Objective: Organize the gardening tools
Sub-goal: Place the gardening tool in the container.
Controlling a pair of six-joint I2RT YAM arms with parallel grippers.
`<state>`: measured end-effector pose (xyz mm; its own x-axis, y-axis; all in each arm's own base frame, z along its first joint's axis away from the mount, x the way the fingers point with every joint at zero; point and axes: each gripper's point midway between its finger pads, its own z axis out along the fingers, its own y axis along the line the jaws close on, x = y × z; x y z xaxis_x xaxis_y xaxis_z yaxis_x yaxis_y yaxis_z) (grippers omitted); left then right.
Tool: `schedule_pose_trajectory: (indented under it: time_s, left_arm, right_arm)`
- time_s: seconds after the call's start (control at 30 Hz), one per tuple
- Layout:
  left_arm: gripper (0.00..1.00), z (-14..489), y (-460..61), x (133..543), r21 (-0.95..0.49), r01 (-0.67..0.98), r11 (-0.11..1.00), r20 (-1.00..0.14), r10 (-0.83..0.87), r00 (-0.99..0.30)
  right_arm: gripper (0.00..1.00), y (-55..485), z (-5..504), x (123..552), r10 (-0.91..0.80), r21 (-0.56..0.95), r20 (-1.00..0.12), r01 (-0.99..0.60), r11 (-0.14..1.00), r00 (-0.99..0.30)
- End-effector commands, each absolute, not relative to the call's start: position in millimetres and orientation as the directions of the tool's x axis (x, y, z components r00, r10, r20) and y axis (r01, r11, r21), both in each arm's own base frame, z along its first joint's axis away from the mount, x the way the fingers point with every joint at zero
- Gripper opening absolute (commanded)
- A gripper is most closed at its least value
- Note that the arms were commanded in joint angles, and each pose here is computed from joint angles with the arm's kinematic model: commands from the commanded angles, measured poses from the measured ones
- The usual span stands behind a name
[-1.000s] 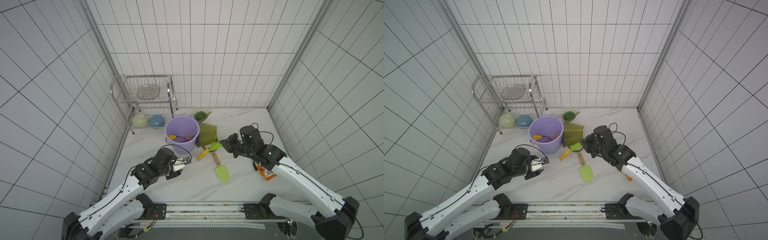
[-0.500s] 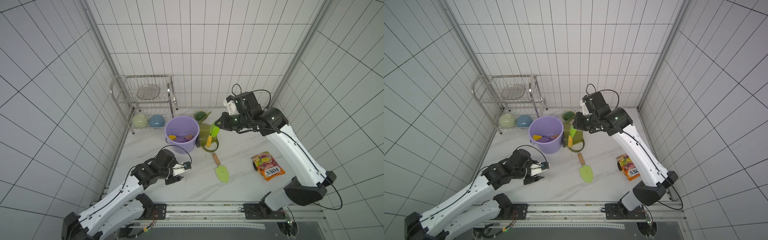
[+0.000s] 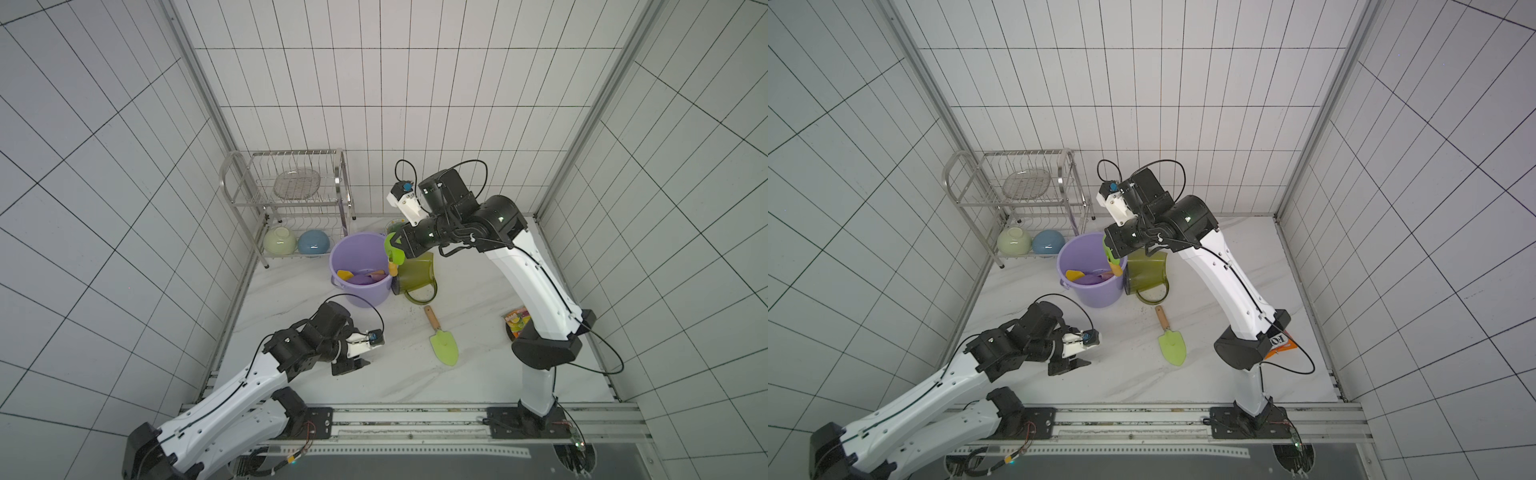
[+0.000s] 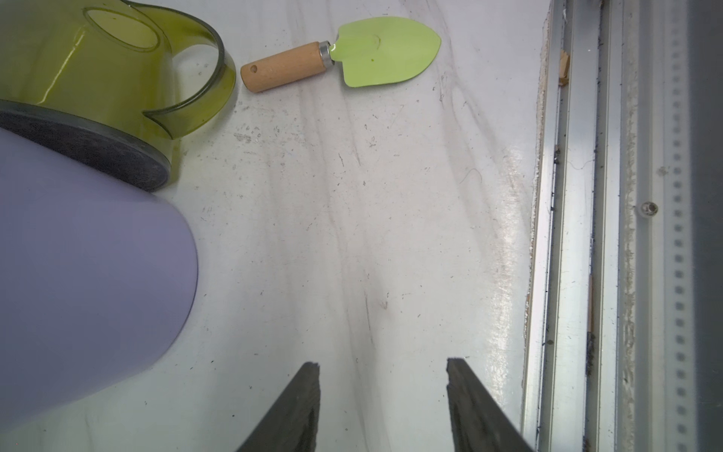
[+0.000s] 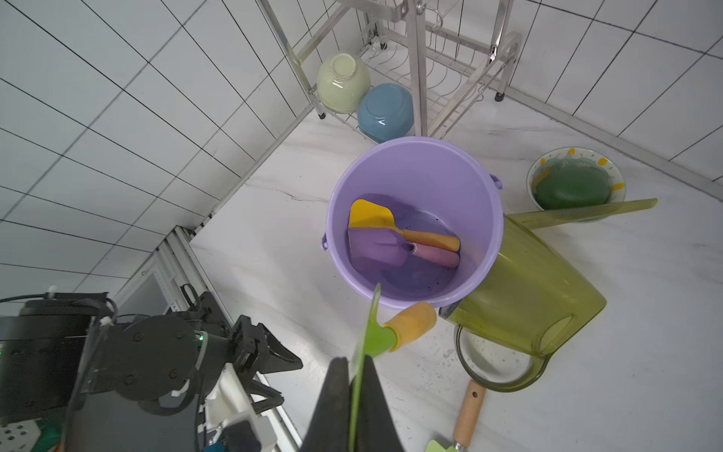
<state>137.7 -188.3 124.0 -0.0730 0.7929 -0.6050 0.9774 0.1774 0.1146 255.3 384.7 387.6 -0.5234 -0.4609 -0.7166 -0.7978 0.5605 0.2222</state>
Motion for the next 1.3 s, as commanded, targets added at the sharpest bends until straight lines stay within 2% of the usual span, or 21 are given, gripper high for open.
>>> schedule_pose_trajectory:
  time_s: [0.0, 0.3, 0.63, 0.93, 1.1, 1.27]
  left_arm:
    - [0.54, 124.8, -193.2, 131.5, 0.093, 0.982, 0.165, -0.634, 0.771, -0.069]
    - [0.54, 127.4, -193.0, 130.6, 0.104, 0.980, 0.170, -0.646, 0.760, -0.064]
    - [0.54, 128.8, -191.5, 133.5, 0.127, 0.975, 0.184, -0.651, 0.757, -0.058]
    - [0.54, 129.0, -189.4, 135.1, 0.154, 0.969, 0.195, -0.660, 0.750, -0.046]
    - [0.54, 130.7, -187.6, 138.5, 0.174, 0.963, 0.207, -0.654, 0.755, -0.044]
    - [0.54, 128.1, -185.4, 142.0, 0.184, 0.957, 0.223, -0.644, 0.763, -0.054]
  right_arm:
    - [0.00, 404.4, 390.8, 273.4, -0.481, 0.104, -0.784, -0.848, 0.520, -0.392]
    - [0.00, 427.4, 340.8, 327.5, -0.563, -0.079, -0.760, -0.813, 0.577, -0.325]
    - [0.00, 442.0, 255.2, 357.2, -0.640, -0.108, -0.654, -0.788, 0.606, -0.403]
    - [0.00, 438.2, 214.6, 366.5, -0.663, -0.134, -0.591, -0.754, 0.643, -0.460]
    - [0.05, 437.7, 199.4, 366.8, -0.666, -0.131, -0.565, -0.745, 0.654, -0.486]
    - [0.15, 439.8, 204.2, 363.3, -0.647, -0.102, -0.576, -0.742, 0.663, -0.499]
